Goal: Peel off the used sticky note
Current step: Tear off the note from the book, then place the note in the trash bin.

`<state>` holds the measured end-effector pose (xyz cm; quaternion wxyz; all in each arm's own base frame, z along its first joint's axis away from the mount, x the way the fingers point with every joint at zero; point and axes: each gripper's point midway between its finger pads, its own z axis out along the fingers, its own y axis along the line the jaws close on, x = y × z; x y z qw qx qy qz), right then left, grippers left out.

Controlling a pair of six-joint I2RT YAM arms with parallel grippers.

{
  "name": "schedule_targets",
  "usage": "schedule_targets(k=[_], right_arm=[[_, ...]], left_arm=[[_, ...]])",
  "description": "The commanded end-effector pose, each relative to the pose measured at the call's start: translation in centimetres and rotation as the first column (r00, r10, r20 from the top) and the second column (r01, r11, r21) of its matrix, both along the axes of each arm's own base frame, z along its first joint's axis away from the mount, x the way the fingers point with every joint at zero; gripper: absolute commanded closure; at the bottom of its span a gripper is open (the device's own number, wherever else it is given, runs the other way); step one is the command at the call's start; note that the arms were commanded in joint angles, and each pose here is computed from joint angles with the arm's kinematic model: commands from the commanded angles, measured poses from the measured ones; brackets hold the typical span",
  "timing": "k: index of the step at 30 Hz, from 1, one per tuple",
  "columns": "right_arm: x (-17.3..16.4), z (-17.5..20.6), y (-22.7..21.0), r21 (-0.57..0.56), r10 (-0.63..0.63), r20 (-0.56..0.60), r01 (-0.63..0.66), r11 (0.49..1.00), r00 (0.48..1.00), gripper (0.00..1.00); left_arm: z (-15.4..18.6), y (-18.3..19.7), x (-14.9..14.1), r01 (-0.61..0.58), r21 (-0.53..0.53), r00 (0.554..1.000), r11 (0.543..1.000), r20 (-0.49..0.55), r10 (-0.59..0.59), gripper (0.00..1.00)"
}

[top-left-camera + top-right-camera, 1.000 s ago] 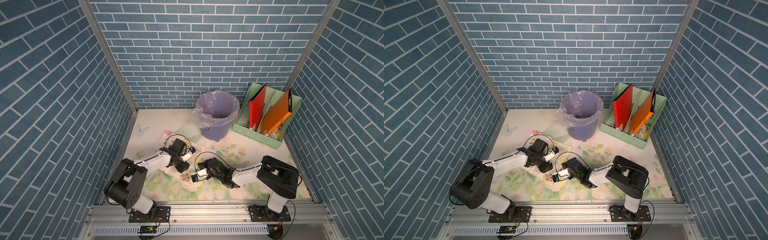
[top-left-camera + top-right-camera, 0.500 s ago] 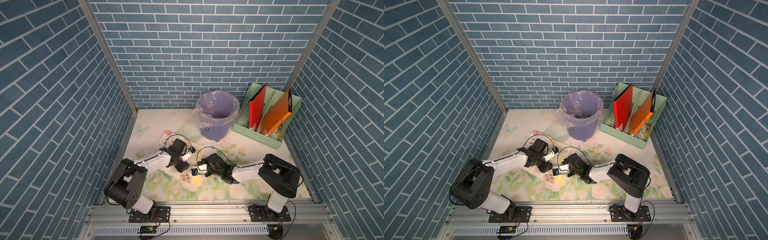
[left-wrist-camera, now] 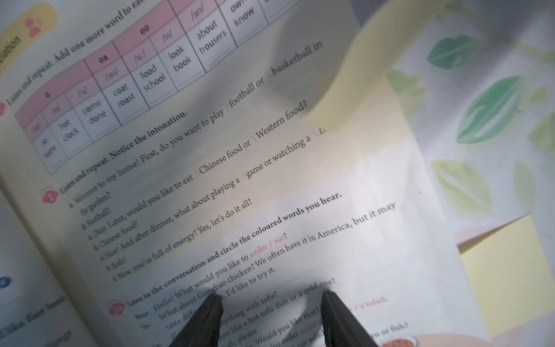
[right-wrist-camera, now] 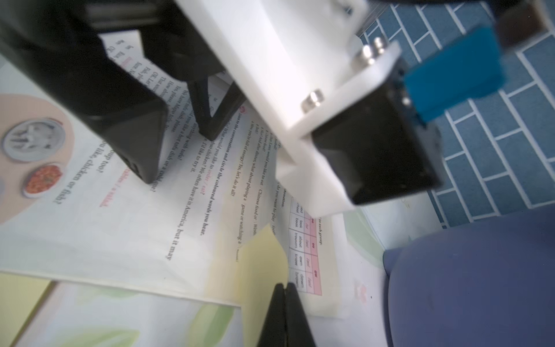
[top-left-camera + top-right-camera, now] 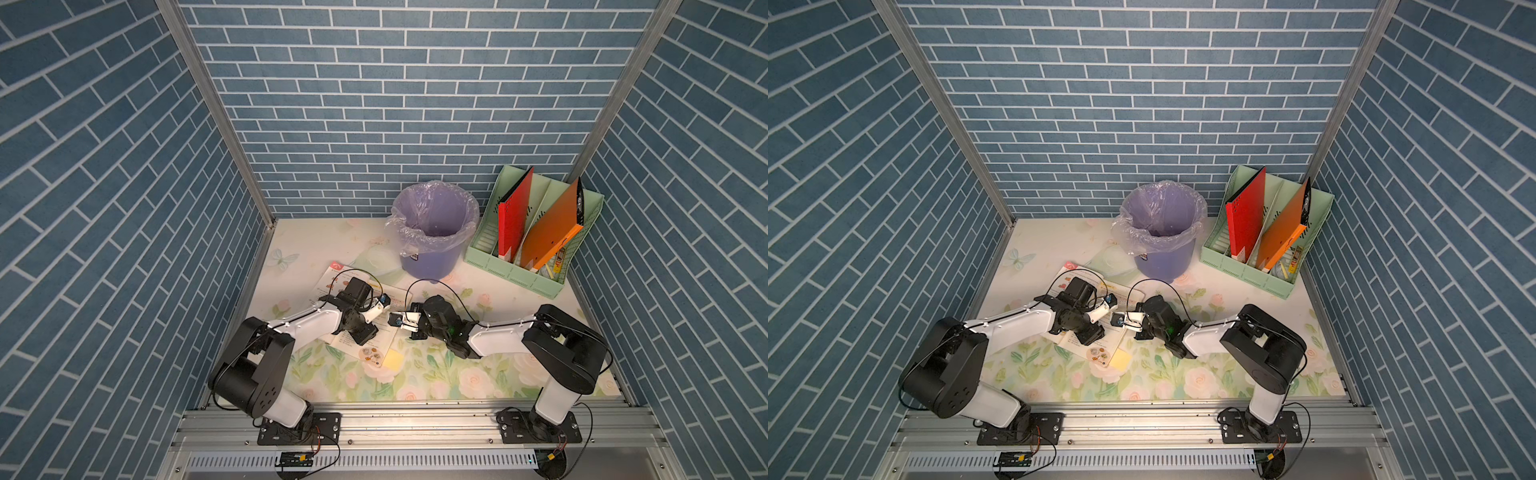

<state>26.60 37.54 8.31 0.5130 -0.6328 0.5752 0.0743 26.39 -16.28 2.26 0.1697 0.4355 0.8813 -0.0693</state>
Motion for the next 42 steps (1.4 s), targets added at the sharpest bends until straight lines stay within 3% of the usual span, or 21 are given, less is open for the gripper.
schedule_targets(k=[1,8,14,21,25,31,37,42], right_arm=[[0.9,3.4,0.2,0.135,-0.045,-0.014,0.046,0.990,0.999,1.00],[1.6,5.7,-0.6,0.213,-0.075,-0.013,0.076,0.974,0.997,1.00],[-0.7,9.0,-1.6,0.262,-0.014,-0.016,0.017,0.965,1.000,1.00],[-2.5,18.5,-3.8,0.398,-0.019,-0.019,0.026,0.917,1.000,1.00],[1.1,25.8,-5.5,0.514,-0.167,-0.022,0.154,0.844,0.986,1.00],[10.0,31.1,-6.8,0.568,-0.297,-0.150,0.328,0.755,0.943,1.00],[18.2,30.3,-6.8,0.526,-0.350,-0.337,0.483,0.700,0.874,1.00],[20.9,29.2,-7.2,0.469,-0.388,-0.420,0.562,0.681,0.820,1.00]], left_arm=[[-0.8,0.7,-0.8,0.009,0.039,1.000,0.999,-0.028,-0.008,0.42],[-0.4,0.5,-0.6,0.009,0.035,1.000,0.999,-0.023,-0.008,0.42],[2.2,-0.3,0.3,-0.002,-0.032,1.000,0.999,-0.003,0.002,0.41],[7.0,-0.2,2.2,-0.046,-0.146,0.997,0.988,0.056,0.054,0.41],[8.4,0.8,3.0,-0.081,-0.175,0.993,0.981,0.074,0.095,0.40],[9.1,2.4,3.1,-0.124,-0.187,0.987,0.975,0.078,0.141,0.33],[9.8,3.8,2.8,-0.149,-0.187,0.982,0.971,0.089,0.167,0.31],[9.9,4.5,2.8,-0.157,-0.178,0.979,0.971,0.101,0.177,0.30]])
